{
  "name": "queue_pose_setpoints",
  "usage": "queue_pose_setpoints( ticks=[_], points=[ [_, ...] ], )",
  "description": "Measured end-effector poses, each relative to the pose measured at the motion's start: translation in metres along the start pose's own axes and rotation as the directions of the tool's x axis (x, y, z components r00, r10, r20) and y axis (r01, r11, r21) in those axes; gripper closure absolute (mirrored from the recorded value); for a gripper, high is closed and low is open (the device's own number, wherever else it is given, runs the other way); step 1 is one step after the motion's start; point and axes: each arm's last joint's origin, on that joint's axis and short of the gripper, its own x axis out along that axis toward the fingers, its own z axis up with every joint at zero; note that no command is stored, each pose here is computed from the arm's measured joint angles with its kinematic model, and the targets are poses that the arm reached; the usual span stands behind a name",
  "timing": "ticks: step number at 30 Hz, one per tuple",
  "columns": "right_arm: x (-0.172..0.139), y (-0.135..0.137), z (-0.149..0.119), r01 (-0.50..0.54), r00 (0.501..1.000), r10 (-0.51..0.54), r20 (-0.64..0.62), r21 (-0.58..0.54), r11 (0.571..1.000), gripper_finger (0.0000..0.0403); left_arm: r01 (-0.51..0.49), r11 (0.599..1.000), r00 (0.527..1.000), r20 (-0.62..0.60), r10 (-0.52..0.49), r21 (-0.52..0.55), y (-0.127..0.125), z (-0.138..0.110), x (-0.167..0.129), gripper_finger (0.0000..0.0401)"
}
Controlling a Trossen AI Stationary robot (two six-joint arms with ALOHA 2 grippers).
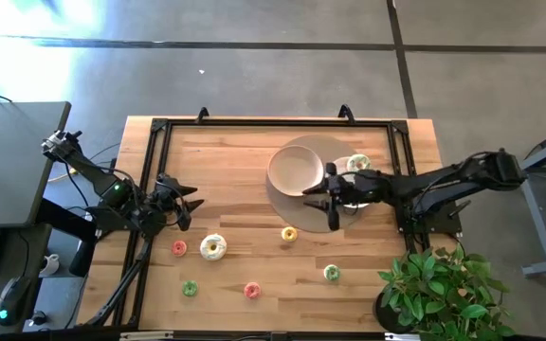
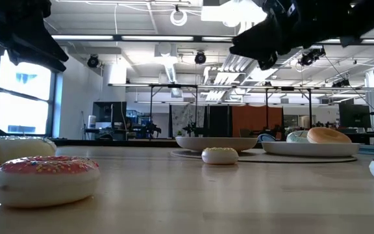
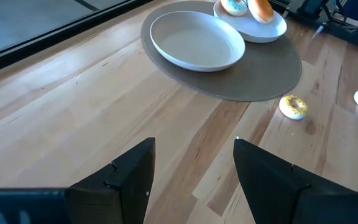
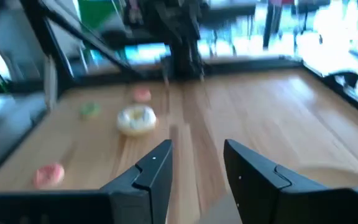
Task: Pick & Place donuts
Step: Put the large white doughnut on the right white plate
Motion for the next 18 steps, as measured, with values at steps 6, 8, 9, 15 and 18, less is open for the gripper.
queue_pose_setpoints(
  ticks=[6, 8, 9, 15, 18],
  points=[
    [0.029, 0.012, -0.009, -0.052, 0.999, 0.052, 0.013, -0.047, 0.998, 0.0266, 0.005, 1.000, 1.000, -0.007, -0.005, -0.005, 0.000, 0.000, 0.000, 0.0187],
    [0.050, 0.019, -0.006, -0.088, 0.996, 0.086, -0.027, -0.092, 0.992, 0.0269, 0.013, 1.000, 1.000, -0.019, -0.013, -0.006, 0.000, 0.000, 0.000, 0.0187],
    [0.061, 0.023, -0.003, -0.109, 0.994, 0.105, -0.041, -0.114, 0.988, 0.0271, 0.016, 1.000, 1.000, -0.024, -0.016, -0.007, -0.001, -0.001, 0.000, 0.0187],
    [0.134, 0.041, 0.000, -0.259, 0.951, 0.219, -0.218, -0.172, 0.950, 0.0285, 0.054, 0.998, 0.995, -0.088, -0.055, -0.009, -0.002, -0.002, 0.000, 0.0187],
    [0.168, 0.047, -0.010, -0.276, 0.936, 0.217, -0.278, -0.193, 0.941, 0.0289, 0.090, 0.996, 0.985, -0.145, -0.091, -0.014, -0.003, -0.004, 0.000, 0.0187]
  ],
)
